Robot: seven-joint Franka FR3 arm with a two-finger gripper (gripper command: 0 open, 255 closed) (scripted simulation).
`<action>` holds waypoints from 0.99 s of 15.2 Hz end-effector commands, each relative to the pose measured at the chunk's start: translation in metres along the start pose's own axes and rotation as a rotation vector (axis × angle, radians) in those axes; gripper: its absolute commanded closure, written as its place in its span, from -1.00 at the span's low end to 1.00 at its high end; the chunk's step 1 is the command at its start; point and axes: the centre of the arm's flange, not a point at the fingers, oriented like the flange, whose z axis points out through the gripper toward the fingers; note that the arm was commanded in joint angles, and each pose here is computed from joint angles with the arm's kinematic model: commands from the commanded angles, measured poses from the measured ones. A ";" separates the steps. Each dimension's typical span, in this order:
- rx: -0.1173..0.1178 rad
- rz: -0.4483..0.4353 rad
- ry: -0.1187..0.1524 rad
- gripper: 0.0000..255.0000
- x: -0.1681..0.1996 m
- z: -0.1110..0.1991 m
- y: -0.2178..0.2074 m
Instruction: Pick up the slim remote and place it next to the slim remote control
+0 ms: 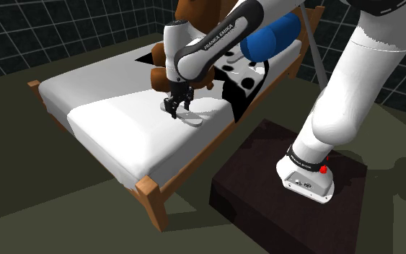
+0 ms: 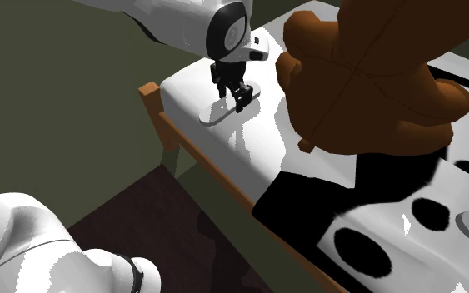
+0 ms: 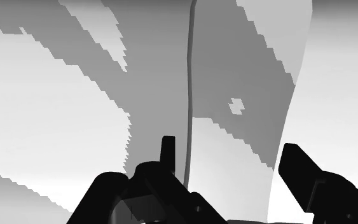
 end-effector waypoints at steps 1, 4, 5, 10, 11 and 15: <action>0.000 0.000 0.000 1.00 0.000 0.000 0.000; 0.000 0.000 0.000 1.00 0.000 0.000 0.000; 0.000 0.000 0.000 1.00 0.000 0.000 0.000; 0.000 0.000 0.000 1.00 0.000 -0.016 0.000; 0.000 0.000 0.000 1.00 0.000 -0.021 0.000; 0.000 0.000 0.000 1.00 0.000 -0.042 -0.001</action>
